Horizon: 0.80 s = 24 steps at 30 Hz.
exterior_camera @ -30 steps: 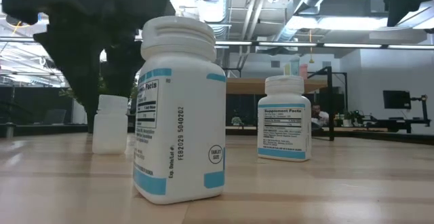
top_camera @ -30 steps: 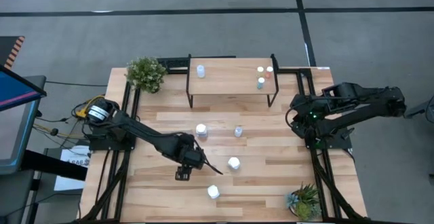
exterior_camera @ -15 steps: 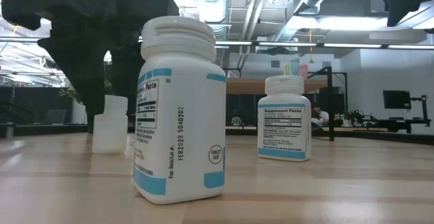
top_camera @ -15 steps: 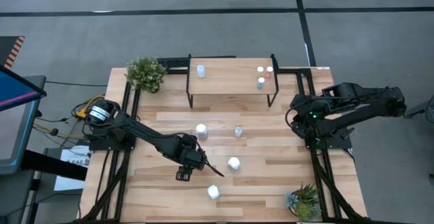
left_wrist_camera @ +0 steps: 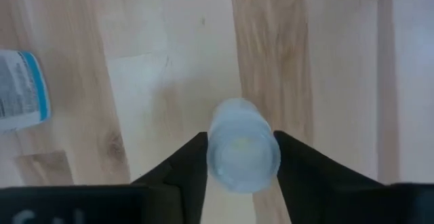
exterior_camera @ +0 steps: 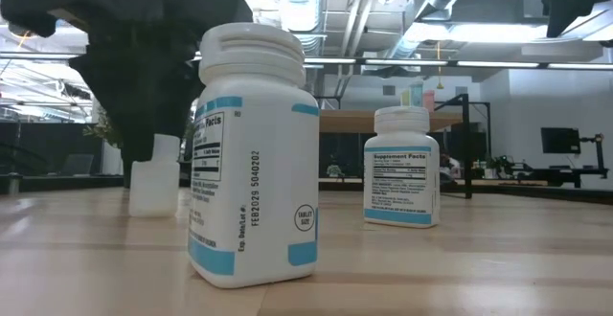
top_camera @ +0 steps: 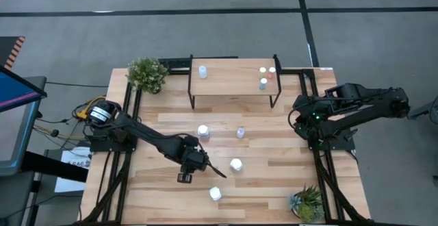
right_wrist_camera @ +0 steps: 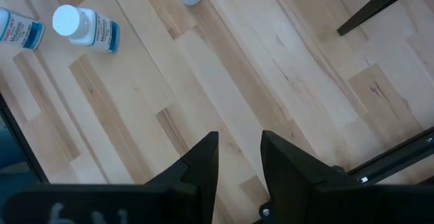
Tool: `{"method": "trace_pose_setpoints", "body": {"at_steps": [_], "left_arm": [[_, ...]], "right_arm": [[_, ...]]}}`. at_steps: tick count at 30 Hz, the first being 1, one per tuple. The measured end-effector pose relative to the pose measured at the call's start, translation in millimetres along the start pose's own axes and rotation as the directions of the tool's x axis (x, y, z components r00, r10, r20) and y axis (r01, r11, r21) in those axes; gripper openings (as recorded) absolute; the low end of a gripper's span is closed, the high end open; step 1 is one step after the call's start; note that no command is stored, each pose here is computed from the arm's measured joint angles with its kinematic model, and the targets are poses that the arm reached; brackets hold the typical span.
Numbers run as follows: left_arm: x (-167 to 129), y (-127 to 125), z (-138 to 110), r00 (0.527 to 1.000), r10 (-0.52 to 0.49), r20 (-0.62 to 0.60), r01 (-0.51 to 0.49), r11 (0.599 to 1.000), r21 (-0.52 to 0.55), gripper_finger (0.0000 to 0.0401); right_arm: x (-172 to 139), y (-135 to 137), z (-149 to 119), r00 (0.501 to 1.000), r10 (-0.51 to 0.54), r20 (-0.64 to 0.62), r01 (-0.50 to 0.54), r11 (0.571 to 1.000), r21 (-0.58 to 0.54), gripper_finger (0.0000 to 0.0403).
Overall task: Pick and place medicine bottles onto shelf by color
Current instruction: Put the left transparent pill bottle on the shelf
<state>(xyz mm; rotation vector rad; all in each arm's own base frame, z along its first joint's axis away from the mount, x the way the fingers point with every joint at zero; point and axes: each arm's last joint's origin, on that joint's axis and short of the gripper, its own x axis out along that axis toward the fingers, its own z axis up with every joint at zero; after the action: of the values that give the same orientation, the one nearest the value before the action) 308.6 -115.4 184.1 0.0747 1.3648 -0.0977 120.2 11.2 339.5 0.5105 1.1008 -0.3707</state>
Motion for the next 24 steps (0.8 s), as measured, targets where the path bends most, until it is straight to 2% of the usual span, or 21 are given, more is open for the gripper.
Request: {"method": "trace_pose_setpoints", "body": {"at_steps": [2, 5, 12, 19, 24], "left_arm": [[-1, 3, 1, 1.0, -0.03, -0.004, 0.03, 0.999, -0.026, 0.0111], [-8, 8, 4, 0.998, -0.068, -0.011, 0.068, 0.996, -0.054, 0.0106], [-59, 31, 30, 0.992, -0.127, -0.007, 0.127, 0.99, -0.055, 0.0111], [-122, 90, 51, 0.99, -0.109, 0.088, 0.115, 0.991, -0.067, 0.0113], [-165, 150, 48, 0.987, -0.015, 0.162, 0.045, 0.982, -0.185, 0.0109]], "right_arm": [[0, 0, 0, 1.0, 0.0, 0.0, 0.0, 1.0, 0.0, 0.0133], [0, 0, 0, 1.0, 0.0, 0.0, 0.0, 1.0, 0.0, 0.0133], [0, 0, 0, 1.0, 0.0, 0.0, 0.0, 1.0, 0.0, 0.0133], [0, 0, 0, 1.0, 0.0, 0.0, 0.0, 1.0, 0.0, 0.0133], [0, 0, 0, 1.0, 0.0, 0.0, 0.0, 1.0, 0.0, 0.0133]]}}
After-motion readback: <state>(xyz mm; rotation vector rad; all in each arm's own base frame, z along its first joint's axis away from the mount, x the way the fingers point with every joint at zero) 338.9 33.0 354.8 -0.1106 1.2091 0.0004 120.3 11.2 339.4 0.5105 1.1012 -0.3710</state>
